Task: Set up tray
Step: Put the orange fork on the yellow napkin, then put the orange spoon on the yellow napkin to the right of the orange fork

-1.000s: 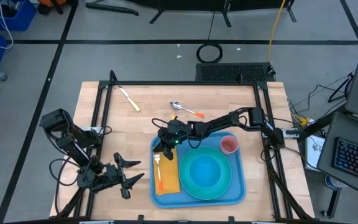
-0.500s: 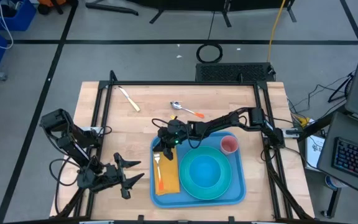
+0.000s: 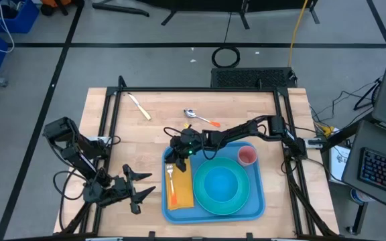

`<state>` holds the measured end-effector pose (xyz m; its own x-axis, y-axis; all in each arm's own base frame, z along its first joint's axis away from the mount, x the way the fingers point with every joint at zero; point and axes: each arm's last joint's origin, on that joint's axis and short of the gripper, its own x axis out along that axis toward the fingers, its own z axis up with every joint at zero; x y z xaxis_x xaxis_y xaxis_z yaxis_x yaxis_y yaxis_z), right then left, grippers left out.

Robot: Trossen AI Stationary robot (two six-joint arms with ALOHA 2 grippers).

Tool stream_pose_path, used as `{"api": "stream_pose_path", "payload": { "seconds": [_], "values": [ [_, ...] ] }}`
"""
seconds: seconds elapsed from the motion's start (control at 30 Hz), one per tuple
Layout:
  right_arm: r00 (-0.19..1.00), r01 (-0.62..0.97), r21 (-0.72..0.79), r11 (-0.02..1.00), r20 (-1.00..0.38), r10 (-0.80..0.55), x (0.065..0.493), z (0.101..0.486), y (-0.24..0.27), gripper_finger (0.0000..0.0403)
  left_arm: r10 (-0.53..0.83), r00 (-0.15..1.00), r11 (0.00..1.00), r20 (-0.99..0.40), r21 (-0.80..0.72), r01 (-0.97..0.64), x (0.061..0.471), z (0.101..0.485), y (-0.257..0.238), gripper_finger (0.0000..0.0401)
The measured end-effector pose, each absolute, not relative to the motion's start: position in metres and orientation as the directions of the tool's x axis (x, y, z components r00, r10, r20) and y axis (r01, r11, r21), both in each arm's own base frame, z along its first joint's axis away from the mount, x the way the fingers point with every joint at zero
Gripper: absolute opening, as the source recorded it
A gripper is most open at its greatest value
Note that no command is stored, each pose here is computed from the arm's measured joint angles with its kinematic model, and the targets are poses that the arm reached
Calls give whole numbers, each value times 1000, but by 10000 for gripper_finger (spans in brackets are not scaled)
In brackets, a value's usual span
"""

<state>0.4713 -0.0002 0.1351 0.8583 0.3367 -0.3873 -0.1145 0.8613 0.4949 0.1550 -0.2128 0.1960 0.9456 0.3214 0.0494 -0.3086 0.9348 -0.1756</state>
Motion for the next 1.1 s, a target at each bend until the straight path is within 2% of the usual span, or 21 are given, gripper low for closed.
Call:
{"api": "stream_pose_path", "payload": {
  "seconds": [0.63,1.1],
  "values": [
    [882,-147,408,901,-357,306,473,139,7,112,321,946,935,49,-175,-308,155,196,-213,250],
    [914,-244,381,892,-218,343,477,155,25,112,359,933,919,38,-188,-346,155,195,-212,250]
  ]
}}
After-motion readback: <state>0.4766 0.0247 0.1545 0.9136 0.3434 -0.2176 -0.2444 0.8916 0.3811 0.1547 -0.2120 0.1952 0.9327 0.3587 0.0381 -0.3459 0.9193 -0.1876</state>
